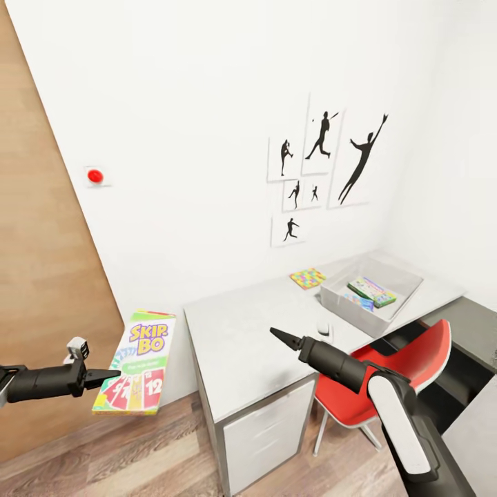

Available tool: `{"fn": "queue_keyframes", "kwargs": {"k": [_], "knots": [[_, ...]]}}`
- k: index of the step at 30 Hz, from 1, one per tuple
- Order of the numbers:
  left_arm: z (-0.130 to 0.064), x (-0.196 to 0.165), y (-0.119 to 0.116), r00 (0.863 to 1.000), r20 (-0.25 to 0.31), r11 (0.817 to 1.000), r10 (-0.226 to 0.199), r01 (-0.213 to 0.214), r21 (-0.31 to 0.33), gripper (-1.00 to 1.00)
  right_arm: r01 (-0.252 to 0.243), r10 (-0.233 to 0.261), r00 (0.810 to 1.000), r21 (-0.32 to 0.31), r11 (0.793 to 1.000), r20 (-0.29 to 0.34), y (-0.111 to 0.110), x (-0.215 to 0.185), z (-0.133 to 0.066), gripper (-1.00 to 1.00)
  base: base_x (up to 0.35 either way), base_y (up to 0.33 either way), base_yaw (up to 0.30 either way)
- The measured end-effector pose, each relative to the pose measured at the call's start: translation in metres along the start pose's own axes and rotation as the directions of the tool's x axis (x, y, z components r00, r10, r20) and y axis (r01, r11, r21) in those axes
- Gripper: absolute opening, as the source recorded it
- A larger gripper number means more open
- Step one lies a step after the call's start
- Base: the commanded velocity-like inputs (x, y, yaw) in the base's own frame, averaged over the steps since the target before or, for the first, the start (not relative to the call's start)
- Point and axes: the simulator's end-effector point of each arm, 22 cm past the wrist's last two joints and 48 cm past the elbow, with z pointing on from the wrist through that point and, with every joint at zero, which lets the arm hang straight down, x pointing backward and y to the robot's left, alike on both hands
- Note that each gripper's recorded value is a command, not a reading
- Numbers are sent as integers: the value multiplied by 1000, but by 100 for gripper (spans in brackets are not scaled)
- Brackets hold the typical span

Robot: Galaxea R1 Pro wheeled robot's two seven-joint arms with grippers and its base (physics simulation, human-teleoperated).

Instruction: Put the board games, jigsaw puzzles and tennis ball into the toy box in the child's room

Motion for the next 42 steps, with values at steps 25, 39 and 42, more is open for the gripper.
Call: {"fn": "queue_keyframes", "kwargs": {"k": [25, 39, 42], "knots": [[-9, 2, -19, 1000, 4, 1000, -1, 1, 1, -100, 17, -17, 1000, 1, 1000, 26, 18, -11, -6, 100, -72, 0, 0], [-12, 1, -23, 1000, 10, 1000, 8, -8, 2, -100, 26, -26, 999, -3, 1000, 31, 23, -13, -7, 100, 0, 0, -146], [-13, 0, -25, 1000, 12, 1000, 12, -12, 3, -100, 28, -28, 999, -5, 1000, 32, 24, -14, -7, 100, 0, 0, -202]]}}
